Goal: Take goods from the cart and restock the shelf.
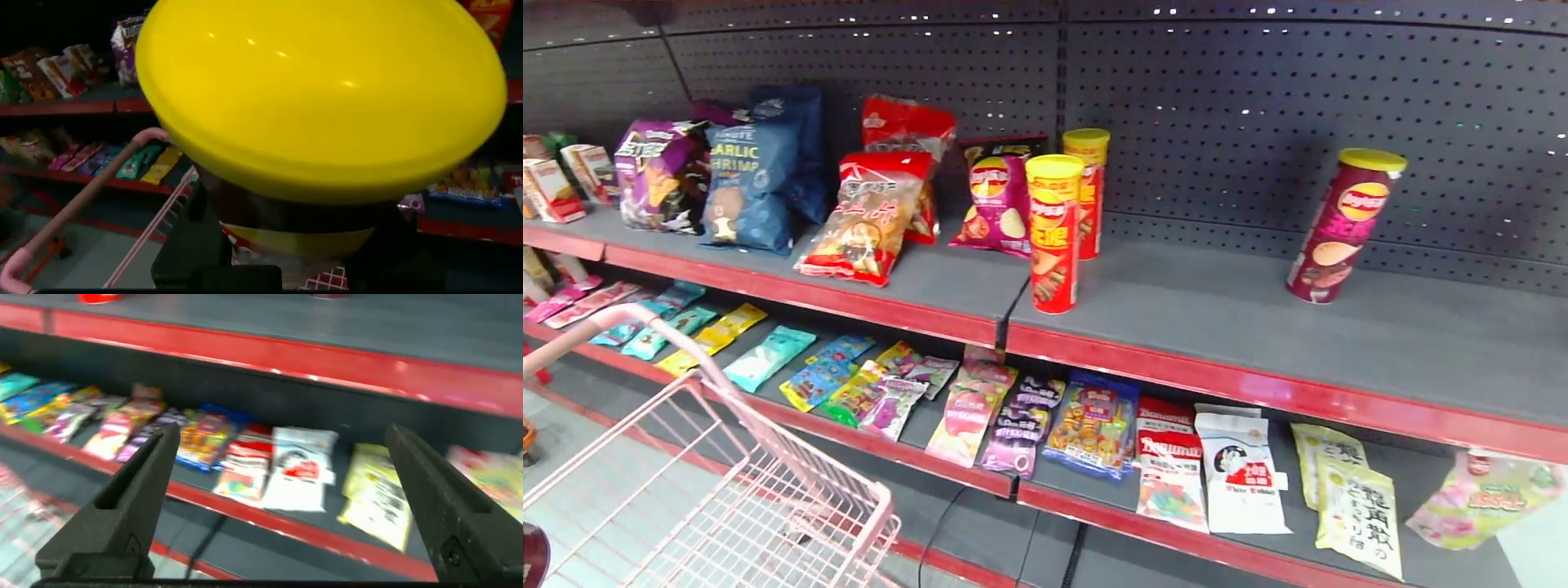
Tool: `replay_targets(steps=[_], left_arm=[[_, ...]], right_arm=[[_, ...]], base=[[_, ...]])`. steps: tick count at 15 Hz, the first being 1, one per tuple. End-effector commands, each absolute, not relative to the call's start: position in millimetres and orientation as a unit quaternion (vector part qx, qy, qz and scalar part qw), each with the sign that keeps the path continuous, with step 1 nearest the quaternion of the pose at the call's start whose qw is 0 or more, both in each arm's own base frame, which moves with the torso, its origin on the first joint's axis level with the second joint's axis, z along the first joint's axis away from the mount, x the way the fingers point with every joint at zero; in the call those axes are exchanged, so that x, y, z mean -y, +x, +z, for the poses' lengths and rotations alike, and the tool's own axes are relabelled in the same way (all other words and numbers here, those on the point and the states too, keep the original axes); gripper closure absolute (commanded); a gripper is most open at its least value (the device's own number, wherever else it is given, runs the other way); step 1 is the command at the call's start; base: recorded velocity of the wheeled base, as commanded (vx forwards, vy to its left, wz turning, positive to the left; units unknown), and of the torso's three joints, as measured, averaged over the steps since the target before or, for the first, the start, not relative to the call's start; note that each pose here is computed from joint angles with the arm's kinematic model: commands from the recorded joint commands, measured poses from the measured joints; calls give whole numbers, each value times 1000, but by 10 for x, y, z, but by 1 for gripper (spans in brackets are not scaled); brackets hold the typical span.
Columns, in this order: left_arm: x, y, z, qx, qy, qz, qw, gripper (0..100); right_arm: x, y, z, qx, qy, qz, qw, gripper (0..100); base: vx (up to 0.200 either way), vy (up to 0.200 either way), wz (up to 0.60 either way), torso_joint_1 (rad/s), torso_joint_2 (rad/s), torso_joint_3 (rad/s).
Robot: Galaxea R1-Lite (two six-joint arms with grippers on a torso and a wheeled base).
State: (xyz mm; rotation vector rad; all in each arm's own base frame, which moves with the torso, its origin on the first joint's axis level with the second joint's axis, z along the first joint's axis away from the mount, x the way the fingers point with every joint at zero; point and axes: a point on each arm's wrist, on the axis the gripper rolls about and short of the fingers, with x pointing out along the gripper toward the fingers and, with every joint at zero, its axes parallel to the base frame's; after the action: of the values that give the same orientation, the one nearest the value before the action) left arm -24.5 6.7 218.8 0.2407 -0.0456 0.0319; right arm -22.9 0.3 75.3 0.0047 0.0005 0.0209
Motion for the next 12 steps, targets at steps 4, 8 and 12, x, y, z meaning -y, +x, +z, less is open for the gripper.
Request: replay_targets(steps=[4, 8, 12], left_arm=[[-67, -243, 2169, 21, 122, 15, 992, 100], [-66, -239, 2161, 20, 123, 15, 992, 100], [-66, -244, 2165, 21, 123, 14, 992, 100]], right_arm=[[-3, -228, 753, -1, 2, 11, 1000, 0], [-3, -228, 753, -1, 1, 11, 1000, 0], [-3, -228, 753, -1, 1, 11, 1000, 0]], base=[[0, 0, -600, 1, 1, 8], [100, 0, -150, 1, -1, 3], [200, 0, 0, -1, -6, 7]])
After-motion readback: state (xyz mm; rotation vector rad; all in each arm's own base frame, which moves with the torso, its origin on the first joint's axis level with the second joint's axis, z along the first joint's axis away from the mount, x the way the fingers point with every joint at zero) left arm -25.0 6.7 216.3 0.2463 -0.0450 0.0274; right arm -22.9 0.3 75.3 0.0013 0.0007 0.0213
